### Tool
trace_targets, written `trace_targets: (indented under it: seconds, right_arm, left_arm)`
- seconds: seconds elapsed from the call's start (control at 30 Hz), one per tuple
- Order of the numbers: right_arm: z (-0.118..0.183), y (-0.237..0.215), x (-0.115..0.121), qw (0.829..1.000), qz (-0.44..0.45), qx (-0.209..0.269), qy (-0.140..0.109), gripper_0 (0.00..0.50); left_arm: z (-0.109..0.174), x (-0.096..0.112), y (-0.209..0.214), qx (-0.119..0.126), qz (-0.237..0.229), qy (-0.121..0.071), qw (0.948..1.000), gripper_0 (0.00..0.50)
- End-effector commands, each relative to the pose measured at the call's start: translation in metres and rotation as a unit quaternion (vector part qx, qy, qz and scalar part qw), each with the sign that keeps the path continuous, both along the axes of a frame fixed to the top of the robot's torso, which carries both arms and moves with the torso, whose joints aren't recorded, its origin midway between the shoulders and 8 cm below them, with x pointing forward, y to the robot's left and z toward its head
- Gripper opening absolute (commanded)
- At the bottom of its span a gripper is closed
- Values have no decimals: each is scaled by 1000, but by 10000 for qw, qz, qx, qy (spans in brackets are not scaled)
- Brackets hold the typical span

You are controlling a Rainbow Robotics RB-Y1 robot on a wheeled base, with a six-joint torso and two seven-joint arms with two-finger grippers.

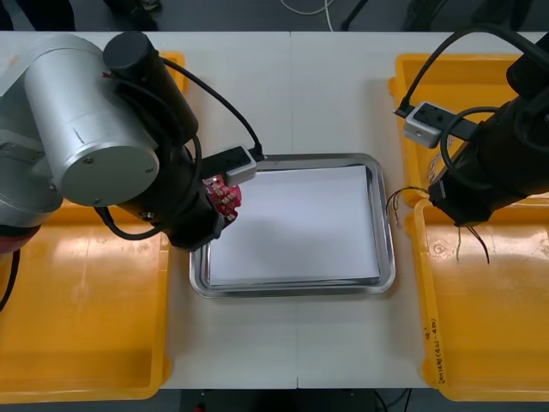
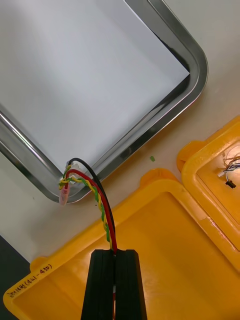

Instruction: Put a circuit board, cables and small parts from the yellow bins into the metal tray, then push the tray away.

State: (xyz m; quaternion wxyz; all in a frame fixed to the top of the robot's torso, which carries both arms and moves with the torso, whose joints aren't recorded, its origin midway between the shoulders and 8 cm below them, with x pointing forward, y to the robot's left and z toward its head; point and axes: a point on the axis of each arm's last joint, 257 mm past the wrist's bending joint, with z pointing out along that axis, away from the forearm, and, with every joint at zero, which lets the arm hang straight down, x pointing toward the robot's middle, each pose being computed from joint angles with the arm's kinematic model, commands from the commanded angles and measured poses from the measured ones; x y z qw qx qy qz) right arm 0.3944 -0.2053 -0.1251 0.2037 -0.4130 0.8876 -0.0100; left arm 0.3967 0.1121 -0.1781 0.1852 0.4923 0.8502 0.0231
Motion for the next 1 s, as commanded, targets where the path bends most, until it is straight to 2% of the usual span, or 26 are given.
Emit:
trace_targets:
  seconds: [0.03, 0.43, 0.73, 1.0]
  right_arm:
    - [13, 1, 5, 9997, -2, -100, -224, 0]
    - [14, 0, 7, 9995, -15, -132, -284, 0]
    - [14, 0, 6, 9995, -18, -130, -282, 0]
    - [14, 3, 7, 9995, -18, -104, -290, 0]
  left_arm:
    - [6, 11, -27, -234, 265, -149, 9993, 1]
    - [-28, 3, -41, -220, 455, 17, 9987, 2]
    - [-53, 1, -42, -70, 490, 30, 9988, 3]
    - [-76, 5, -47, -127, 552, 92, 9984, 3]
